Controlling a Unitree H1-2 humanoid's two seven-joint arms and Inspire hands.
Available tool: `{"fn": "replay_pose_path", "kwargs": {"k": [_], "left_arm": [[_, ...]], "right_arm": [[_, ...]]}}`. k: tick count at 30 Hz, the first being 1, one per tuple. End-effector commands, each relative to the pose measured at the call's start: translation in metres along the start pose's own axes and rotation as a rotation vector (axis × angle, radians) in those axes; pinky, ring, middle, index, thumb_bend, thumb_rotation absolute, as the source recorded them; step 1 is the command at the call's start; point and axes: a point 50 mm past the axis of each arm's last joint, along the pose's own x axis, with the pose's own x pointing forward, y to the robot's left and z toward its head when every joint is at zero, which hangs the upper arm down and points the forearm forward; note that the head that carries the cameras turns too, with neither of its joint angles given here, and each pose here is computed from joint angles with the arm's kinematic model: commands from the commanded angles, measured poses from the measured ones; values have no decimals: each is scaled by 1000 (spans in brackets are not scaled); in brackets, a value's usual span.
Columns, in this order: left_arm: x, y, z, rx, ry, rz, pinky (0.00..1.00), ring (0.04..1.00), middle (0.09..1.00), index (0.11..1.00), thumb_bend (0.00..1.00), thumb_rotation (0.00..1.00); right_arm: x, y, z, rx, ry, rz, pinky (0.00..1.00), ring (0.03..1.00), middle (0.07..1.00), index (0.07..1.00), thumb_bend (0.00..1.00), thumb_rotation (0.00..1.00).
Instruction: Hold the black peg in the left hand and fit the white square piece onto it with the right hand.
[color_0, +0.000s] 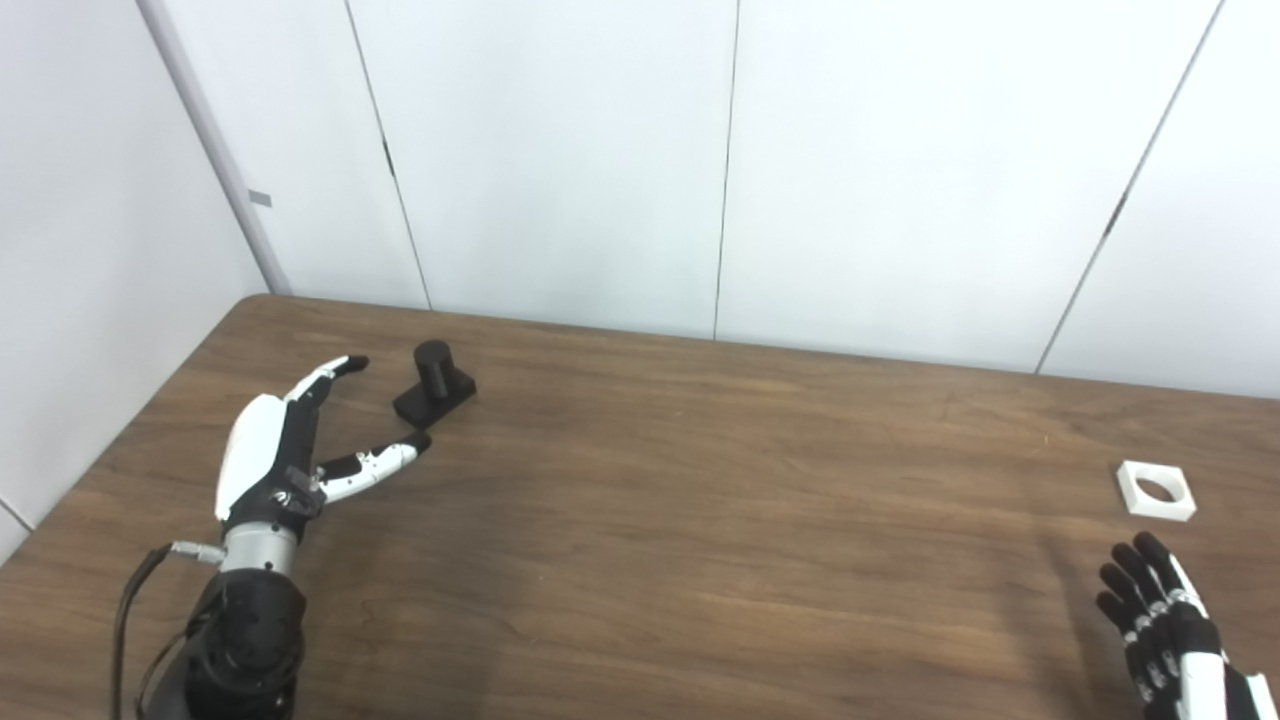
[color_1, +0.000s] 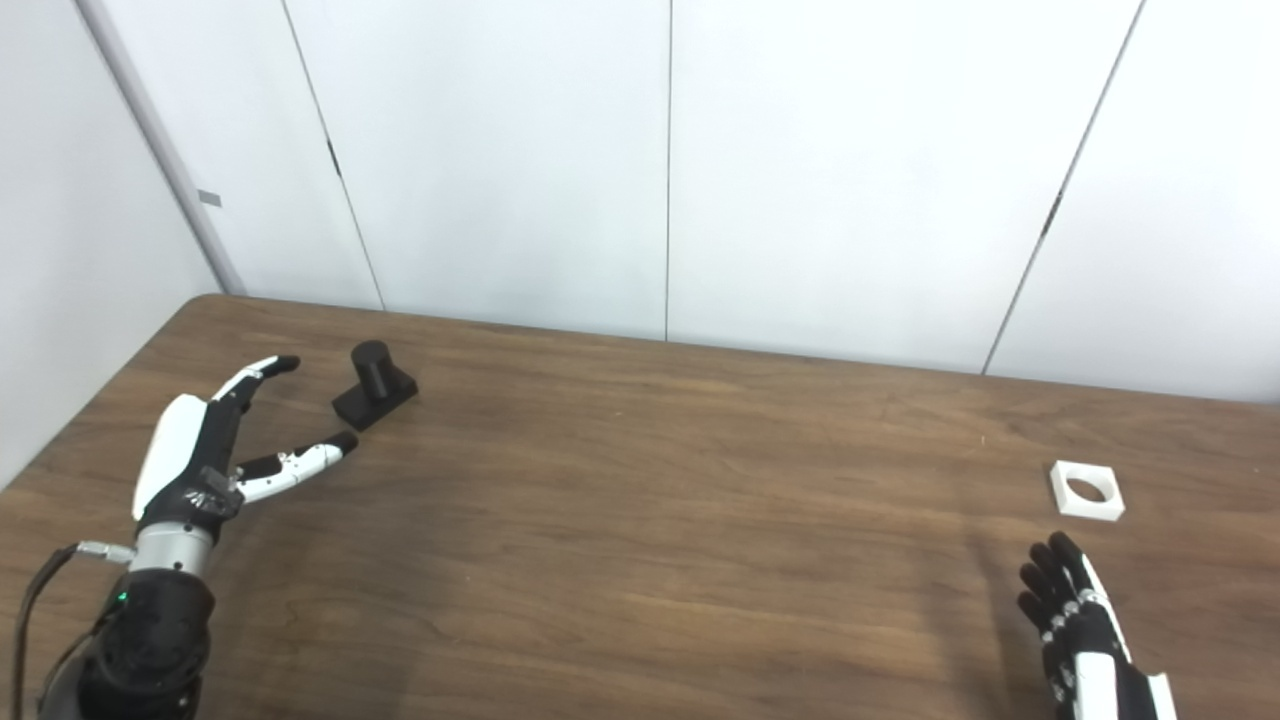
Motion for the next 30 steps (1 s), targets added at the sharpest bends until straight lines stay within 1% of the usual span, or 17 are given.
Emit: {"fn": "replay_pose_path", "kwargs": {"k": [1, 2, 3, 5, 7, 9, 11, 19, 24, 30], "left_arm": [[20, 18, 14, 53, -53, 70, 894, 946, 910, 845, 854, 354], [25, 17, 13, 71, -54, 71, 899, 949, 912, 845, 860, 359], [31, 16, 13, 97, -57, 71, 940, 942, 908, 837, 867, 355], [41, 14, 12, 147, -54, 69, 990, 927, 900, 828, 873, 370], [49, 11, 13, 194, -44, 59, 997, 926, 898, 823, 879, 379], [56, 8, 14, 235, -33, 45, 1000, 942, 912, 832, 872, 411], [64, 4, 14, 263, -25, 34, 1000, 953, 919, 828, 889, 432], [89, -11, 11, 272, 32, -26, 1000, 962, 930, 815, 893, 425], [101, -20, 10, 286, 45, -54, 1000, 956, 918, 807, 885, 397], [112, -27, 14, 340, 58, -58, 1000, 959, 910, 798, 874, 428]], "right_arm": [[-25, 1, -12, 12, 43, -11, 916, 920, 922, 927, 519, 979], [-25, 1, -12, 11, 43, -11, 917, 920, 922, 926, 521, 979], [-25, 2, -12, 12, 45, -11, 919, 920, 924, 928, 521, 980], [-26, 2, -12, 13, 48, -13, 921, 918, 925, 929, 542, 972], [-26, 2, -12, 13, 50, -15, 922, 919, 926, 928, 551, 971], [-27, 3, -12, 14, 49, -14, 924, 921, 928, 927, 546, 975], [-27, 3, -12, 13, 45, -12, 927, 923, 926, 928, 541, 978], [-28, 4, -12, 12, 47, -14, 930, 923, 923, 926, 560, 973], [-29, 5, -11, -3, 46, -13, 922, 920, 915, 928, 581, 968], [-30, 7, -10, -13, 44, -18, 903, 913, 912, 926, 598, 964]]}}
